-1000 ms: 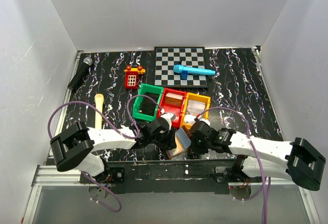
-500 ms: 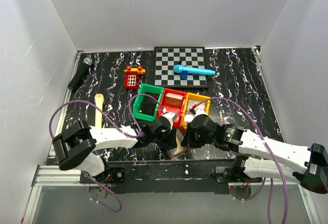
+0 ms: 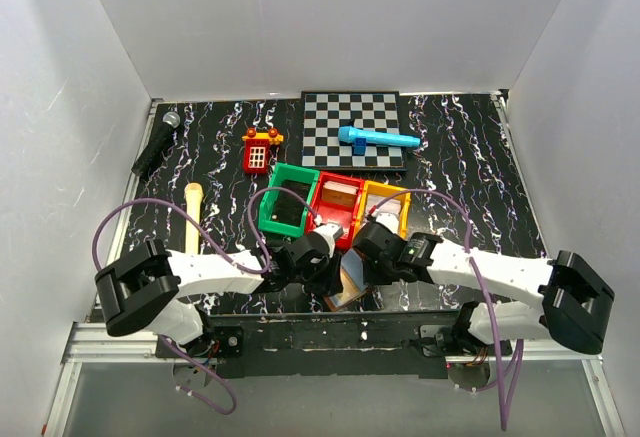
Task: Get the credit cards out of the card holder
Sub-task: Open the credit card from the card holder.
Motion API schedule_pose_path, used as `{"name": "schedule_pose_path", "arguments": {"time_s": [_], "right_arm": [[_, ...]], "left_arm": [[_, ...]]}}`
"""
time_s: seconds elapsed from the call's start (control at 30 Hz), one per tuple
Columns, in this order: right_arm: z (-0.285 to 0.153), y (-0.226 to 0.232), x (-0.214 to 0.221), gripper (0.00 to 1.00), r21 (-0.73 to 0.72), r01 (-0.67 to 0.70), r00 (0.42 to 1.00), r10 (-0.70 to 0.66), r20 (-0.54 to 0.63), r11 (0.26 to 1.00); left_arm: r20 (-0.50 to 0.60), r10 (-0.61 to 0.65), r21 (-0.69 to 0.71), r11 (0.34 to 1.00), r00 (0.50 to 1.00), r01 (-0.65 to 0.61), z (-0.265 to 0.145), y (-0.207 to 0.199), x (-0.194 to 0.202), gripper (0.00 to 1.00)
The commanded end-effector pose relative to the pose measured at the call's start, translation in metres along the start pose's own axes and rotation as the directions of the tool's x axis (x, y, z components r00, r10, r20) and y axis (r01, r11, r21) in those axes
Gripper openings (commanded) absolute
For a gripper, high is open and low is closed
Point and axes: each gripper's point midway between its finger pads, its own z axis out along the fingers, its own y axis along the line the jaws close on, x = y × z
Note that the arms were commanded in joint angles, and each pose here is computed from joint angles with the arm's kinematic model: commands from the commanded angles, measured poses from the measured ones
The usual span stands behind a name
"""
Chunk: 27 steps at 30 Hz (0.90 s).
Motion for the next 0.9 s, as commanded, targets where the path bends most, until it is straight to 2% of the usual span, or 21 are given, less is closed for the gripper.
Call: {"name": "schedule_pose_path", "arguments": {"time_s": [0.0, 0.13, 0.43, 0.6, 0.73, 0.8, 0.87], "right_arm": [[0.013, -0.027, 0.004, 0.01, 0.103, -0.036, 0.999, 0.037, -0.004, 0.994], [0.019, -0.034, 0.021, 0.01, 0.126, -0.034, 0.996, 0.043, -0.073, 0.991], [0.027, -0.030, 0.041, 0.01, 0.098, -0.077, 0.986, 0.091, -0.138, 0.992], [0.025, -0.019, 0.048, 0.01, 0.071, -0.080, 0.984, 0.091, -0.154, 0.994], [0.024, -0.012, 0.056, 0.01, 0.048, -0.083, 0.982, 0.089, -0.164, 0.995], [0.022, -0.010, 0.058, 0.01, 0.039, -0.078, 0.983, 0.083, -0.165, 0.996], [0.018, -0.007, 0.057, 0.01, 0.024, -0.073, 0.985, 0.076, -0.157, 0.997]], "left_arm": [[-0.143, -0.002, -0.136, 0.991, 0.990, -0.018, -0.007, 0.042, 0.048, 0.31], [-0.131, 0.002, -0.136, 0.991, 0.991, -0.020, -0.010, 0.042, 0.047, 0.32], [-0.065, 0.022, -0.174, 0.984, 0.998, -0.033, -0.015, 0.051, 0.037, 0.34], [-0.011, 0.133, -0.150, 0.980, 0.991, -0.133, -0.022, 0.051, 0.025, 0.34], [0.007, 0.210, -0.068, 0.976, 0.978, -0.209, -0.027, 0.043, 0.027, 0.34], [0.003, 0.231, -0.040, 0.972, 0.973, -0.231, -0.026, 0.038, 0.028, 0.35], [-0.046, 0.236, -0.027, 0.971, 0.971, -0.237, -0.022, 0.037, 0.034, 0.35]]}}
